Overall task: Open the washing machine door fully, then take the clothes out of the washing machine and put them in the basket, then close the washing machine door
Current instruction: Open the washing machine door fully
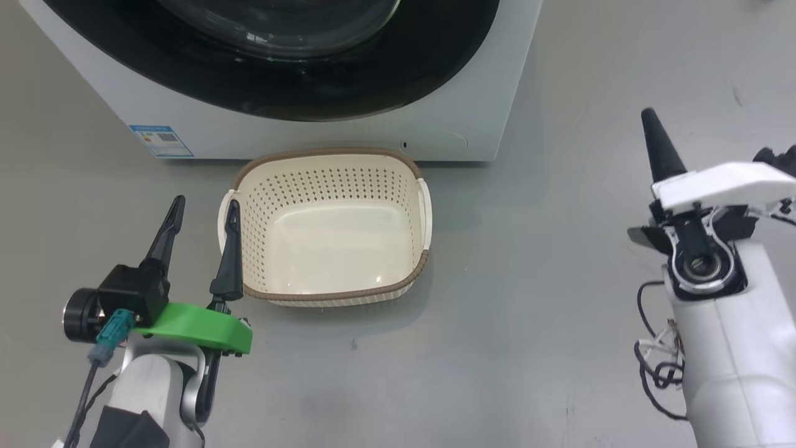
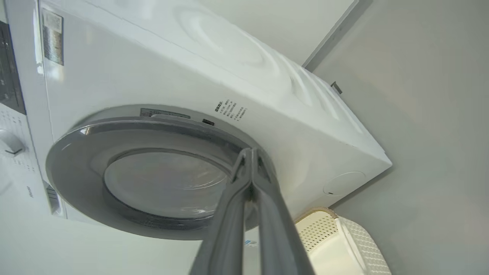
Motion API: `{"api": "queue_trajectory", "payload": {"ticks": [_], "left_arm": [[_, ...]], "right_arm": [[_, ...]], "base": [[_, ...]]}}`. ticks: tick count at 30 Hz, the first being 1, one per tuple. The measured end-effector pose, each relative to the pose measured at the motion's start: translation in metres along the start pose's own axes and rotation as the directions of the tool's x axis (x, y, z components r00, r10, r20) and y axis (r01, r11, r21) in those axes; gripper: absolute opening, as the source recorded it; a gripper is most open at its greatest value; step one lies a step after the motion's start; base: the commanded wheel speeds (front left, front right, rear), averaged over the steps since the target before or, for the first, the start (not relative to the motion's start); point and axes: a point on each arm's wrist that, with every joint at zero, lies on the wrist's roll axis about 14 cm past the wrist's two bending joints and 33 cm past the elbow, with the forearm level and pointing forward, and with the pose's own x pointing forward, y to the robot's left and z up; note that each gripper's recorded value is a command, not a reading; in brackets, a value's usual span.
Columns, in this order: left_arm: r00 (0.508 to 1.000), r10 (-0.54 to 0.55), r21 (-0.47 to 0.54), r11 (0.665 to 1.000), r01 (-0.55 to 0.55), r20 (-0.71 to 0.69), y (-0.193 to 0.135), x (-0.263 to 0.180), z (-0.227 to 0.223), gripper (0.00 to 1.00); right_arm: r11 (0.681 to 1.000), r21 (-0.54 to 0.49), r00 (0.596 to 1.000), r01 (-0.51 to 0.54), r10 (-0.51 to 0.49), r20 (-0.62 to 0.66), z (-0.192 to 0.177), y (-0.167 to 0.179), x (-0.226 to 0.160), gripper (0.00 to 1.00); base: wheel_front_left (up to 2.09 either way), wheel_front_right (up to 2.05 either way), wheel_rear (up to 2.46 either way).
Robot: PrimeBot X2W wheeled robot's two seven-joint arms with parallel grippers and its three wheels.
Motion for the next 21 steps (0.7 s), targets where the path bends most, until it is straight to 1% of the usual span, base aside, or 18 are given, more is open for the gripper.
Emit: {"api": "queue_trajectory", "payload": {"ticks": [2, 4, 9, 16, 21], "left_arm": [[1.0, -0.006, 0.0, 1.0, 0.006, 0.001, -0.001, 0.006, -0.001, 1.0], [1.0, -0.009, 0.001, 1.0, 0.009, -0.002, -0.001, 0.012, -0.003, 1.0], [1.0, -0.002, 0.004, 1.0, 0.002, -0.009, 0.006, 0.022, -0.008, 1.0], [0.999, 0.033, 0.014, 0.999, -0.032, -0.036, 0.02, 0.027, -0.02, 1.0], [0.998, 0.037, 0.019, 0.999, -0.036, -0.048, 0.025, 0.031, -0.026, 1.0]], "right_arm": [[0.995, 0.092, 0.999, -0.03, 0.033, -0.024, 0.0, 0.008, 0.014, 0.0], [0.986, 0.157, 0.997, -0.057, 0.065, -0.048, -0.001, 0.015, 0.028, 0.0], [0.957, 0.27, 0.986, -0.105, 0.136, -0.098, -0.004, 0.028, 0.057, 0.0], [0.928, 0.338, 0.961, -0.154, 0.22, -0.168, -0.011, 0.056, 0.099, 0.0], [0.924, 0.337, 0.951, -0.18, 0.251, -0.18, -0.004, 0.069, 0.125, 0.0]], "base": [[0.0, 0.0, 0.0], [0.0, 0.0, 0.0], [0.0, 0.0, 0.0], [0.0, 0.0, 0.0], [0.0, 0.0, 0.0]]}}
